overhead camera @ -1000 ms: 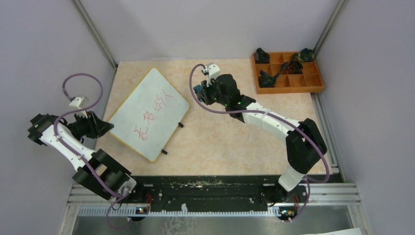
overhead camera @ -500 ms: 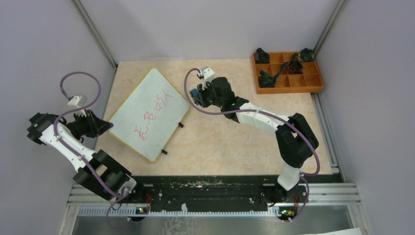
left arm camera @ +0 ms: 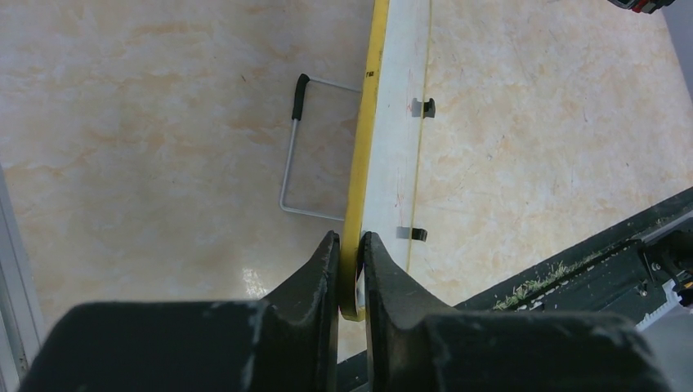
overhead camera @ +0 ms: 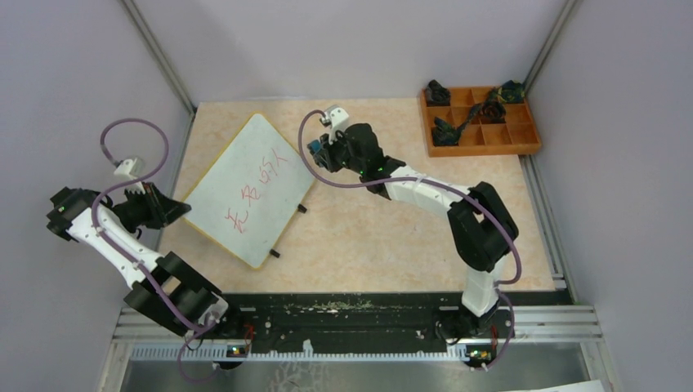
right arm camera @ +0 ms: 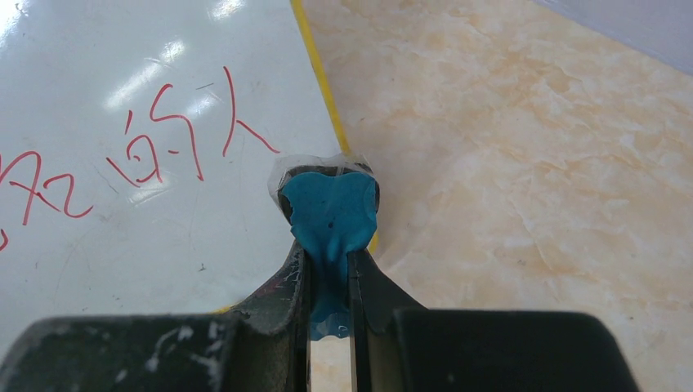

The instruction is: Erase the whiteboard

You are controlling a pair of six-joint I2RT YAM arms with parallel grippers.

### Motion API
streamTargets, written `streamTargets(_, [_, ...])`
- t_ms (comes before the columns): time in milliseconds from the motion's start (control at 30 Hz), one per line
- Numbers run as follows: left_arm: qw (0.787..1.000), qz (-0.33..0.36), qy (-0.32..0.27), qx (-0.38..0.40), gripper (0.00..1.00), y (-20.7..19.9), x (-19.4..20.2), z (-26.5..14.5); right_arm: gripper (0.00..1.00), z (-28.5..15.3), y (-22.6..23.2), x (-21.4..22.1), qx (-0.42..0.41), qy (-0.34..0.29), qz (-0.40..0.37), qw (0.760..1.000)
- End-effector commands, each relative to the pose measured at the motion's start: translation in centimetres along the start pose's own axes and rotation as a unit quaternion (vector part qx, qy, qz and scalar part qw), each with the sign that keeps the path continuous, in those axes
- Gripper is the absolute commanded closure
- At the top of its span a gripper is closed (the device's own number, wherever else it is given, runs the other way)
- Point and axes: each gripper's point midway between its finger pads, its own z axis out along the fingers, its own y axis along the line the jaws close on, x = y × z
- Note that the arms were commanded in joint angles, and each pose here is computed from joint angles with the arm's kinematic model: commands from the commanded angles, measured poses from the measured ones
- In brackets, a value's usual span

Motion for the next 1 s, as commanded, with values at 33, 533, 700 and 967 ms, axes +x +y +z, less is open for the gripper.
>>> streamTargets(33, [1.000,0.026,0.001,-0.007,1.00,0.3,-0.4,-0.2,1.00,1.8,1.3,-3.2,-0.024,-0.063,-0.025,0.997])
streamTargets(533, [0.999,0.041,0.012,0.000,1.00,1.3,0.4,0.3,1.00,5.7,3.1,-3.6,-0.089,-0.125,-0.025,0.988])
streamTargets(700, [0.999,0.048,0.012,0.003,1.00,1.7,0.3,0.4,1.00,7.0,3.6,-3.5,-0.107,-0.120,-0.023,0.987])
streamTargets(967, [0.999,0.051,0.012,-0.003,1.00,1.7,-0.1,0.1,1.00,8.8,4.8,-3.1,-0.130,-0.106,-0.021,0.986])
